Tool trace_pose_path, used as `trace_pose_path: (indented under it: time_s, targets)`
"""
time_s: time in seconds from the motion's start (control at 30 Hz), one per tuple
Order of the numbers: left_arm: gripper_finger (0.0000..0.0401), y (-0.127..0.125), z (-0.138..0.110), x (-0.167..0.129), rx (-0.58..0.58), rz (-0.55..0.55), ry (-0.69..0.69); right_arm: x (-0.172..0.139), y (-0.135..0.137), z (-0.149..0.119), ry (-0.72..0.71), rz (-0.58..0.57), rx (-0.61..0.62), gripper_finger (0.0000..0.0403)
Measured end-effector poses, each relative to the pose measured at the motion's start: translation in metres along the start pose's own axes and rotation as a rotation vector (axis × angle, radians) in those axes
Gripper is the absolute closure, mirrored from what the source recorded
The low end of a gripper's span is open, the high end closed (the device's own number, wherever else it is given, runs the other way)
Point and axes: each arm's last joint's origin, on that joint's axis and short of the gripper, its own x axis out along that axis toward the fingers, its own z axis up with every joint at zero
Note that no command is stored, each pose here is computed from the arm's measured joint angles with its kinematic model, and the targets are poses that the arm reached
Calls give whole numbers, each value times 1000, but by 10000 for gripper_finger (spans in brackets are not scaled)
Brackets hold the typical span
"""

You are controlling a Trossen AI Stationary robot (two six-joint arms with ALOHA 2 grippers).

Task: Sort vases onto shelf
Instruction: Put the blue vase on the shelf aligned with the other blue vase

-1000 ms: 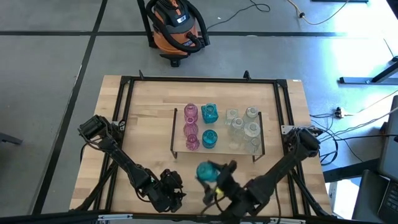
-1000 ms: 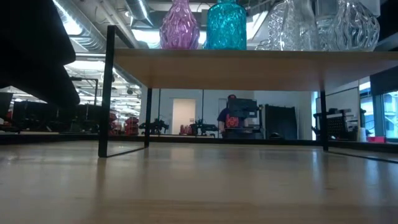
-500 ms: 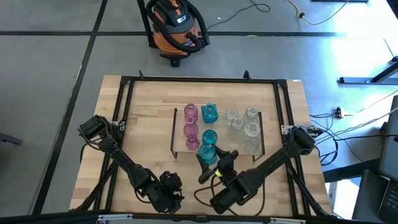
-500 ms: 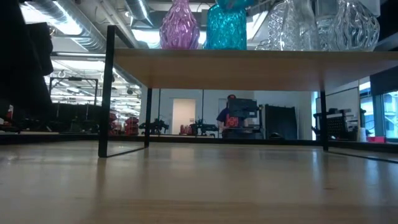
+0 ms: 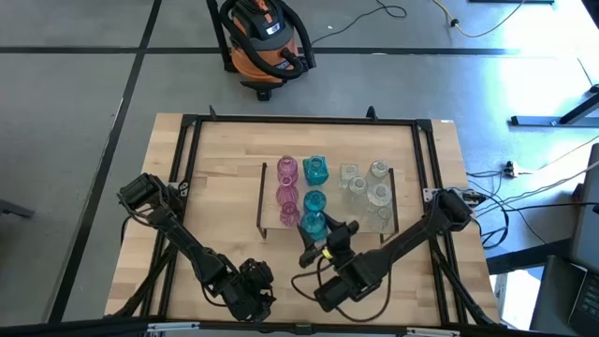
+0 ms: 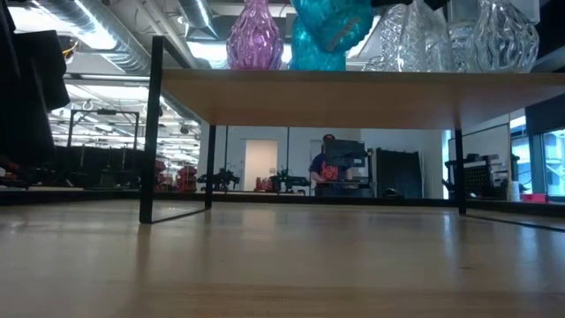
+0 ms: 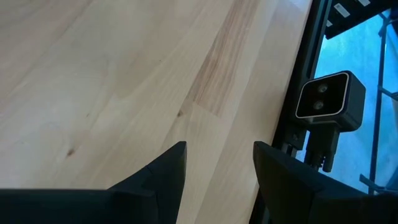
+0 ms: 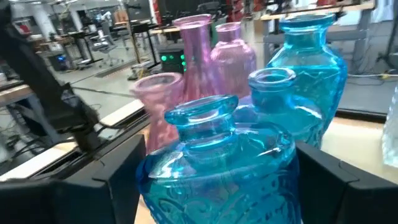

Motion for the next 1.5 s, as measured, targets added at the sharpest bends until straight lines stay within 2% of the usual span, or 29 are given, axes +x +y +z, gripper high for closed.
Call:
trace_pose_path:
  time_s: [0.23,0.5,0.67,0.93,1.2,1.5]
  targets:
    - [221,0,0,0,2,0,1,14,-2,3,-7,-35,-8,108]
    - [221,0,0,0,3,0,4,16,-4,2,23,-43,-31,107]
    - [221,0,0,0,3,-1,3,23,-6,3,51,-61,-33,78]
    - [221,0,0,0,3,-1,3,32,-8,4,69,-84,-43,106]
    - [221,0,0,0,3,-1,2,33,-8,5,67,-88,-41,64]
    - [221,0,0,0,3,-2,2,33,-8,5,60,-88,-42,81]
